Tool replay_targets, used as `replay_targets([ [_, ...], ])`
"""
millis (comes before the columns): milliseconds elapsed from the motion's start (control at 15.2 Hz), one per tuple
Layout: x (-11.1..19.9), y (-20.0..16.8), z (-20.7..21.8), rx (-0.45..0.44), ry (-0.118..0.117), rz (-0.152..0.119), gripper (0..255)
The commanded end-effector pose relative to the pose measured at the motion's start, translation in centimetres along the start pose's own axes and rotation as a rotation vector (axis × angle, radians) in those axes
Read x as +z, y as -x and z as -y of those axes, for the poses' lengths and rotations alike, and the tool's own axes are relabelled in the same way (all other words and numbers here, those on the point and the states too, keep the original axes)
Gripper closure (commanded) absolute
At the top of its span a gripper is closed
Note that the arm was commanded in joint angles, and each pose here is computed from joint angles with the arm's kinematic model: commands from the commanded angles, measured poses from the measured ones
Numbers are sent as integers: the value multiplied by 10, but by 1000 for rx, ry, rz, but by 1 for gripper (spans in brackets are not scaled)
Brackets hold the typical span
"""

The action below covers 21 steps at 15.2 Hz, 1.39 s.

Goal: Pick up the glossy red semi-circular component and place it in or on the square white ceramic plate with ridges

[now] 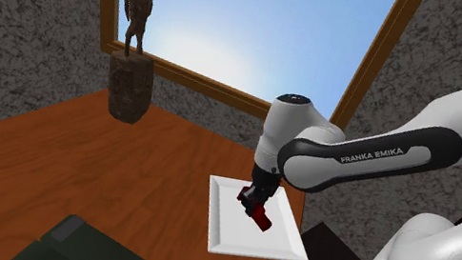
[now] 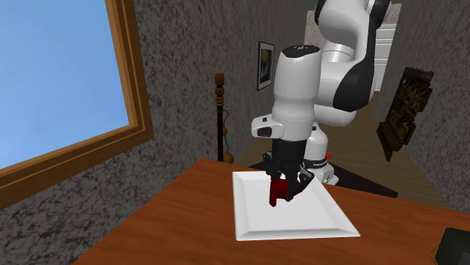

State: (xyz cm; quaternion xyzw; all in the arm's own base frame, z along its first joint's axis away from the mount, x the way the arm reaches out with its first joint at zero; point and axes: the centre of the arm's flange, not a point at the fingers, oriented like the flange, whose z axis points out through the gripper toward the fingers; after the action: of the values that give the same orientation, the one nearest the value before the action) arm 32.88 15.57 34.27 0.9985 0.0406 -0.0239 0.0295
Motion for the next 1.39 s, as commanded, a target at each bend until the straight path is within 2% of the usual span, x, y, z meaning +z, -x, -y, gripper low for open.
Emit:
replay_targets([
  [0, 1, 0, 0, 0, 0, -1, 255],
  [330, 1, 0, 0, 0, 0, -1, 255],
  [396, 1, 0, 0, 0, 0, -1, 0],
  [726, 1, 0, 0, 0, 0, -1, 0],
  [990, -49, 0, 0, 0, 0, -1, 0],
  [1320, -49, 0, 0, 0, 0, -1, 0],
])
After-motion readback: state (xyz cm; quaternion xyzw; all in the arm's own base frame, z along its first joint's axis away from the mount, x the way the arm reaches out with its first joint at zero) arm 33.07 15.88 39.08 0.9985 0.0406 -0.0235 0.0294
